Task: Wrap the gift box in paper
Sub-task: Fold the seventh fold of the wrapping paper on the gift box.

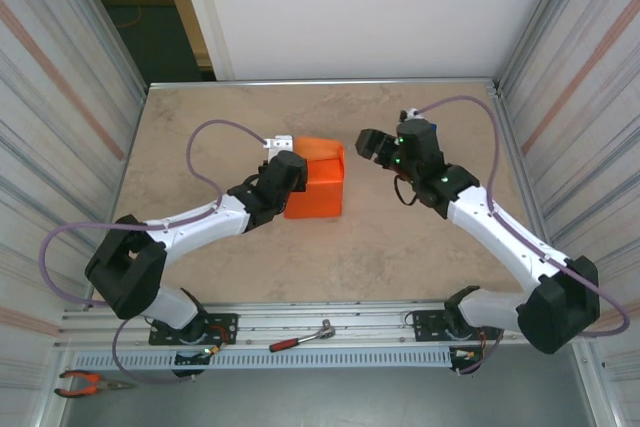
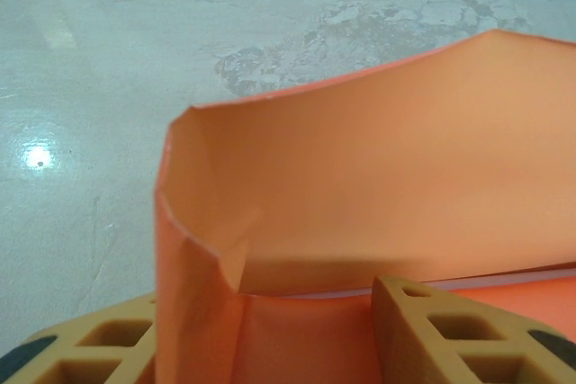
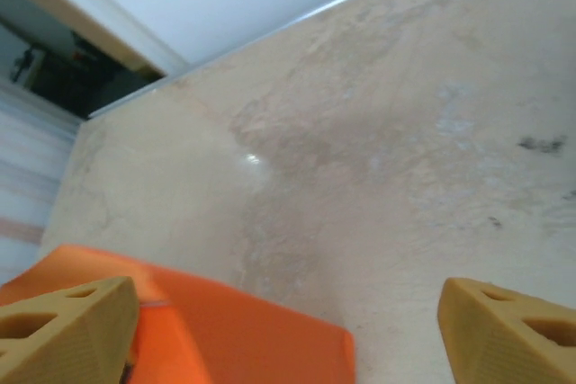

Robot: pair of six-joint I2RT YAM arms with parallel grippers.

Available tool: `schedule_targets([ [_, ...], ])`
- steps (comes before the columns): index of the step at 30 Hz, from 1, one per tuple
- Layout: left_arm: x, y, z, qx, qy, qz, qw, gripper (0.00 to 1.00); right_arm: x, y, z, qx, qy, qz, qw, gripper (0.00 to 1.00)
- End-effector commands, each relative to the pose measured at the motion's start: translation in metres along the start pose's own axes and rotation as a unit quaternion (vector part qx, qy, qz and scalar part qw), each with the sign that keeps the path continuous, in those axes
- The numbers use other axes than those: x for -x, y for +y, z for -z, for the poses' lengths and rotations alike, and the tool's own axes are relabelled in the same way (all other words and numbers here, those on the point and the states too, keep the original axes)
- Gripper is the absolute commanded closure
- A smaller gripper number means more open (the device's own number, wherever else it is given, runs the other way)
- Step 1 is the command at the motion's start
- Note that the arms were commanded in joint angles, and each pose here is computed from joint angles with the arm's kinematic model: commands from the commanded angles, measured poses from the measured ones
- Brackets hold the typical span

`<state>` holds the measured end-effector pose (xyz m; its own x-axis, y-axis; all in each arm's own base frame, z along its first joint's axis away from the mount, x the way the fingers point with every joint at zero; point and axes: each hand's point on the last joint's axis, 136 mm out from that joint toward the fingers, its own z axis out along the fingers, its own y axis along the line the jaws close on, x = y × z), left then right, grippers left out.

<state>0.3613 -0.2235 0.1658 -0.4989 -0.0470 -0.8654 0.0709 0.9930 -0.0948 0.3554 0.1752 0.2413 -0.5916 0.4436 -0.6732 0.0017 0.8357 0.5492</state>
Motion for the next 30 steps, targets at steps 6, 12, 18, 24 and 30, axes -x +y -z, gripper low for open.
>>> schedule_targets([
  [6,-0.032,0.009,-0.005,0.022,0.052,-0.039,0.998,0.50,-0.027,0.009,-0.014,0.053,0.055,-0.034,0.997,0.28],
  [12,-0.031,0.008,-0.005,0.021,0.052,-0.039,0.998,0.51,-0.040,0.033,-0.008,0.031,0.065,0.059,0.996,0.22],
  [18,-0.031,0.007,-0.005,0.019,0.053,-0.038,0.998,0.51,-0.045,0.041,-0.020,-0.038,0.070,0.126,0.989,0.21],
  [24,-0.030,0.005,-0.006,0.017,0.053,-0.036,0.998,0.51,-0.047,0.043,-0.034,-0.088,0.074,0.172,0.978,0.28],
  [30,-0.029,0.004,-0.006,0.016,0.051,-0.034,0.998,0.51,-0.050,0.044,-0.043,-0.100,0.080,0.196,0.972,0.56],
])
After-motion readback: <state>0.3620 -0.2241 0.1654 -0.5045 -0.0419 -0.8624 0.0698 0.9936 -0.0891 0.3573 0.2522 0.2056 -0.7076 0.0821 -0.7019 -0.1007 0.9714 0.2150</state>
